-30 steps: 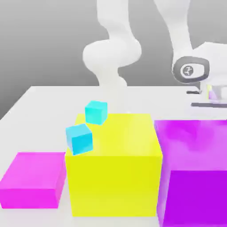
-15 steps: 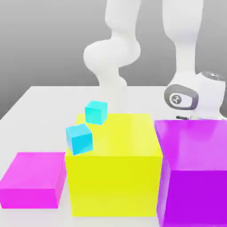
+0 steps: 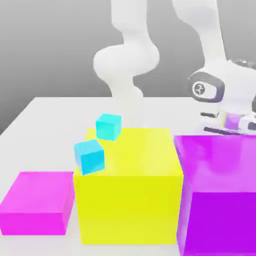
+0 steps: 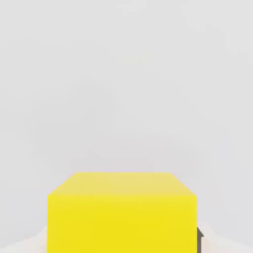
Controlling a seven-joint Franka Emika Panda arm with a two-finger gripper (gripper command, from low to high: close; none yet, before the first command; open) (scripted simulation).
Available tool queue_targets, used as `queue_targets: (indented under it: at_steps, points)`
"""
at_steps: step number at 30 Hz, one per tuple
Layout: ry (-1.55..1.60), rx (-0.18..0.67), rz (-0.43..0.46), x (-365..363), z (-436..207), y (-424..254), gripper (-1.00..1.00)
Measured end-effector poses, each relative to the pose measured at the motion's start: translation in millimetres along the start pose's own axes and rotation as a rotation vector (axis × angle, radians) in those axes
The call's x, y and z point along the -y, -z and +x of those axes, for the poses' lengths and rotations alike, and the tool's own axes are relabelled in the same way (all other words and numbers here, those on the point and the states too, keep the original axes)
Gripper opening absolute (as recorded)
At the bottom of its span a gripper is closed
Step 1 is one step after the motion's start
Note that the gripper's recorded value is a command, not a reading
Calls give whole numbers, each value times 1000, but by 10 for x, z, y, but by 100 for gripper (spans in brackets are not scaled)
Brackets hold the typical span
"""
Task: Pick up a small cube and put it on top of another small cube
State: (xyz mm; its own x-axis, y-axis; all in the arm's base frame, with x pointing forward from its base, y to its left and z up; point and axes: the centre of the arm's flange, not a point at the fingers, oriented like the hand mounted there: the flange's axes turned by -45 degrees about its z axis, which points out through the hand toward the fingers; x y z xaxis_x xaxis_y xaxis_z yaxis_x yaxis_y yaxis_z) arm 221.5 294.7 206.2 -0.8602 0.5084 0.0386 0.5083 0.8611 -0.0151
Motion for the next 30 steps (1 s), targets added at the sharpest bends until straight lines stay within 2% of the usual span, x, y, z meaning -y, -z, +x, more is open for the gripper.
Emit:
queue_targets:
  at_steps: [4,7,12,17,20,22,25,30]
  points:
    - [-168,-80,18,-255,190,248,-100]
    - [-307,-181,41,-467,121,411,-100]
    - [-478,-424,60,-819,-272,613,-100]
    - [-598,-715,12,-1145,-755,908,-100]
    - [-654,-867,-89,-1233,-1403,1088,-100]
    - [-687,-918,-184,-1156,-2013,1146,-100]
    - [-741,-941,-323,-847,-2903,1164,-100]
    - [-817,-911,-509,-94,-4044,1122,-100]
